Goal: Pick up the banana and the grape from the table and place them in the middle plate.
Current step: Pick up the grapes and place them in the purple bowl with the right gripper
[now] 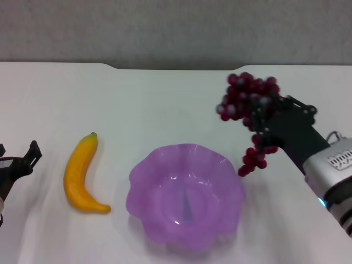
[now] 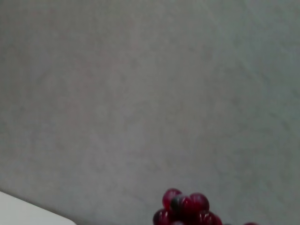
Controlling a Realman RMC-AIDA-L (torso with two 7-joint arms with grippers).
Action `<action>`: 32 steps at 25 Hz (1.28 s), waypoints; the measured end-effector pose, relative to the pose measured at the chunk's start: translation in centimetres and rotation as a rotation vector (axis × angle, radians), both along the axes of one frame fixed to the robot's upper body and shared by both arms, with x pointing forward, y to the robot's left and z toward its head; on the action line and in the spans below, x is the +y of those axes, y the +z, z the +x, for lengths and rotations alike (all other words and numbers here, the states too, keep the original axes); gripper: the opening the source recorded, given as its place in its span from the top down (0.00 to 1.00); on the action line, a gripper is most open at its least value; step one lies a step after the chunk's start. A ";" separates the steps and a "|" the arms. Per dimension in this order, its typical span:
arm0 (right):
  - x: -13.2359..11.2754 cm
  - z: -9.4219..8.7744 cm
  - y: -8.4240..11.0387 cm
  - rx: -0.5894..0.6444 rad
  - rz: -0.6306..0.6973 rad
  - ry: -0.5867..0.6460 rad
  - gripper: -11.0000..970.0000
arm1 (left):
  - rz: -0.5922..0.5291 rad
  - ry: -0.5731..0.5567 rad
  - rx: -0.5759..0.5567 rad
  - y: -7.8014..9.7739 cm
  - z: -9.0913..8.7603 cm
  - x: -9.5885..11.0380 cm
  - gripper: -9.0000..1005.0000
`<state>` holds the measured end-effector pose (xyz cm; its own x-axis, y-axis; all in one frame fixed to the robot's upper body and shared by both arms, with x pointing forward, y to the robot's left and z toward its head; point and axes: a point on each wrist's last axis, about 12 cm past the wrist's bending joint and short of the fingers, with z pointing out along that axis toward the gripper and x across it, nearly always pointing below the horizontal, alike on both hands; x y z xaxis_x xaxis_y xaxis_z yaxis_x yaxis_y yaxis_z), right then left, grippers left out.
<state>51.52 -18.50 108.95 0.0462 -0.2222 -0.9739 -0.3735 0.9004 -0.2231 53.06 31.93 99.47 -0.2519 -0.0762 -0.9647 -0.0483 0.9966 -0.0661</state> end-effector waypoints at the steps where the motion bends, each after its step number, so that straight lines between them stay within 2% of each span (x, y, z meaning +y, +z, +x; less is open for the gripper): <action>1: 0.3 0.0 0.4 -0.001 -0.001 0.012 0.68 | -0.001 0.000 0.000 0.0 0.0 0.0 0.17; 8: 3.2 -0.3 3.8 0.002 -0.014 0.134 0.69 | -0.002 -0.015 0.001 0.0 0.1 -0.5 0.17; 12: 4.3 -0.1 4.3 0.025 -0.045 0.186 0.69 | -0.005 -0.022 0.012 0.0 0.3 -0.7 0.17; 15: 4.9 -0.2 3.8 0.046 -0.055 0.211 0.69 | -0.006 -0.023 0.014 0.0 0.3 -0.8 0.17; 23: 6.1 0.1 0.8 0.200 -0.166 0.291 0.69 | -0.015 -0.008 0.009 0.1 0.4 -0.5 0.17; 32: 5.8 0.3 -1.2 0.358 -0.251 0.322 0.70 | -0.014 -0.003 0.010 0.1 0.4 -0.4 0.17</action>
